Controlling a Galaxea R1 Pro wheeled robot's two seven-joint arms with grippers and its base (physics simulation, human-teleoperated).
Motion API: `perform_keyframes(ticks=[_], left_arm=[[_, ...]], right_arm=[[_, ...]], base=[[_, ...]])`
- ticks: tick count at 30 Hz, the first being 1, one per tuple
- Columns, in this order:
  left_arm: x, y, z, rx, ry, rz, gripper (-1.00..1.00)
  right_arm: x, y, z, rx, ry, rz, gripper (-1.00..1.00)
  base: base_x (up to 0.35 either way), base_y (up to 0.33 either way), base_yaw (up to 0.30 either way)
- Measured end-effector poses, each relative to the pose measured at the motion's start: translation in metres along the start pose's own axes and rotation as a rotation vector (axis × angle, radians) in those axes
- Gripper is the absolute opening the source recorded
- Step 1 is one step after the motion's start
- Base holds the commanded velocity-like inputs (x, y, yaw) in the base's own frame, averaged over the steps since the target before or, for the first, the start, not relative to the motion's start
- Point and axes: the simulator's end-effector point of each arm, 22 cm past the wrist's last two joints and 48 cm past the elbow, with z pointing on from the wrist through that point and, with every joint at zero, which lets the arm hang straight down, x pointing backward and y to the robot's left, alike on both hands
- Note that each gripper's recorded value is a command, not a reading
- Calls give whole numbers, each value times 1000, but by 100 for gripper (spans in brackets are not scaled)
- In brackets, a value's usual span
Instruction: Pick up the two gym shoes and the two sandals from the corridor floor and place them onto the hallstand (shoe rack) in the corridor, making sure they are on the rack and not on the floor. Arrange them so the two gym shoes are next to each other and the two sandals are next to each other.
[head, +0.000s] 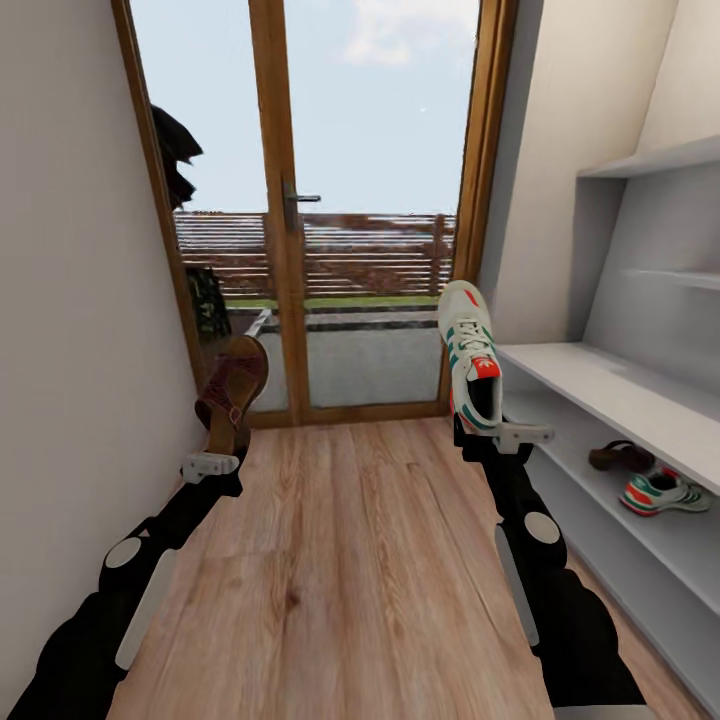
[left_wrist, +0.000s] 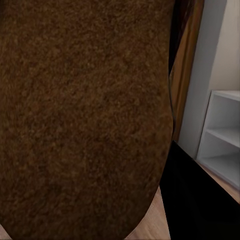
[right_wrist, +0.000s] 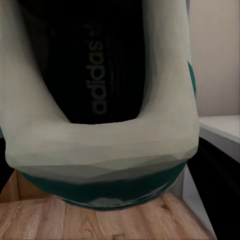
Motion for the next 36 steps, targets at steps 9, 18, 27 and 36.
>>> perform_keyframes(ticks=[9, 18, 27, 36], left_arm=[[0, 0, 0, 0, 0, 0, -100], [0, 0, 0, 0, 0, 0, -100], [0, 0, 0, 0, 0, 0, -100], [0, 0, 0, 0, 0, 0, -100]], right_arm=[[0, 0, 0, 0, 0, 0, -100], [0, 0, 0, 0, 0, -1, -100], [0, 0, 0, 1, -1, 2, -100], [-1, 0, 0, 1, -1, 4, -100]], base=[[303, 127, -126], [298, 168, -76], [293, 170, -1], [289, 170, -177]])
